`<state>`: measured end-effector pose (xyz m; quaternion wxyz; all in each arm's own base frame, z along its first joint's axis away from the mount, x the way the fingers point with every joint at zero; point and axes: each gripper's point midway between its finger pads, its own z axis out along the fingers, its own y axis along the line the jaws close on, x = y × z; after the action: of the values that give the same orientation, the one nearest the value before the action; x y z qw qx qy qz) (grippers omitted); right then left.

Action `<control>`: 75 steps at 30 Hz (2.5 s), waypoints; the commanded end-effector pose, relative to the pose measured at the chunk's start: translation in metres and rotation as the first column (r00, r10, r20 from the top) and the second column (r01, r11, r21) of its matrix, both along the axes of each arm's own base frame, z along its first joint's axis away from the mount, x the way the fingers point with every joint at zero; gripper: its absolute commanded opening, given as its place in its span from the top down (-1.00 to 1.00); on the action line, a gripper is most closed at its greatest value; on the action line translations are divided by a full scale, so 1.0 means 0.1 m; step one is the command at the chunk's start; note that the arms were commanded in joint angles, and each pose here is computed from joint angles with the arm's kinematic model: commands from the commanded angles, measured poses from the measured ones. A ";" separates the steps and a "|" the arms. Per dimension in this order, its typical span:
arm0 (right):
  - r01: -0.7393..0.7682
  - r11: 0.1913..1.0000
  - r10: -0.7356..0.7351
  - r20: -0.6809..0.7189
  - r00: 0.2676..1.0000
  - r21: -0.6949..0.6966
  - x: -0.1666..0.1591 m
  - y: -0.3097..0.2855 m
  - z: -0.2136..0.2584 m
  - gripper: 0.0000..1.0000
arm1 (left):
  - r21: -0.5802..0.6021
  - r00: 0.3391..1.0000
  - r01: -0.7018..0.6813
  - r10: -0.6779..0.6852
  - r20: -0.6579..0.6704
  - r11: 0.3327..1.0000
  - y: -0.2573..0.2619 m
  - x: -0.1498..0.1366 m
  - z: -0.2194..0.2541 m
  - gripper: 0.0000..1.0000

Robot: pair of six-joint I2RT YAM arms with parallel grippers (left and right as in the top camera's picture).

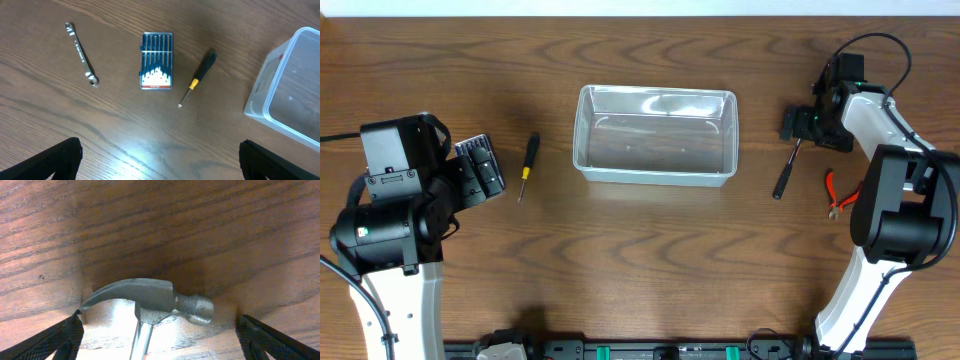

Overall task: Pack container
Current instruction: 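Lower the right gripper and grasp the hammer handle, then lift the hammer and lower it into the clear container, release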

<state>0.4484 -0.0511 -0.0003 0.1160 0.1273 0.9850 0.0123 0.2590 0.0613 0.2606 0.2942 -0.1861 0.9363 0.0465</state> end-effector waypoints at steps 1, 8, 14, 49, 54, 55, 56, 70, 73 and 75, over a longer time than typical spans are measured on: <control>-0.028 0.998 0.031 -0.038 0.999 0.062 -0.12 0.14 -0.13 -0.98 | 0.020 1.000 -0.002 0.001 0.014 1.000 0.04 0.01 0.07 -0.97; -0.028 0.998 0.031 -0.047 0.998 0.063 -0.14 0.15 -0.13 -0.98 | 0.020 1.000 -0.002 0.001 0.015 1.000 0.04 0.02 0.07 -0.97; -0.026 0.997 0.031 -0.077 0.997 0.067 -0.21 0.15 -0.15 -0.81 | 0.019 1.000 -0.001 0.001 0.015 1.000 0.04 0.02 0.07 -0.97; -0.024 0.997 0.031 -0.099 0.995 0.071 -0.27 0.16 -0.15 0.98 | 0.018 1.000 -0.001 0.001 0.004 1.000 0.03 -0.01 0.06 -0.97; -0.025 0.997 0.031 -0.093 0.995 0.070 -0.25 0.16 -0.15 0.98 | 0.018 1.000 -0.001 0.001 0.004 1.000 0.03 0.00 0.06 -0.97; -0.025 0.997 0.031 -0.088 0.996 0.069 -0.23 0.16 -0.13 0.97 | 0.018 1.000 -0.001 0.001 0.004 1.000 0.03 0.00 0.06 -0.97; -0.025 0.997 0.031 -0.082 0.996 0.069 -0.22 0.16 -0.10 0.98 | 0.018 1.000 -0.001 0.001 0.004 1.000 0.03 0.00 0.06 -0.97; -0.353 0.930 0.365 0.342 0.866 -0.100 0.26 0.91 2.14 0.98 | 0.019 1.000 0.000 0.000 0.004 1.000 0.03 0.00 0.06 -0.97; -0.587 0.790 0.606 0.380 0.699 -0.178 0.12 1.52 2.39 0.97 | 0.018 1.000 -0.001 0.001 0.004 1.000 0.03 0.00 0.06 -0.97; -0.778 0.582 0.795 0.368 0.482 -0.238 -0.09 2.07 2.43 0.98 | 0.018 1.000 -0.001 0.001 0.004 1.000 0.03 0.00 0.06 -0.97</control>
<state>0.4635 0.0908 0.2416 0.3195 -0.1568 0.9332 0.0498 0.2576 0.0610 0.2596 0.2909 -0.1861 0.9373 0.0467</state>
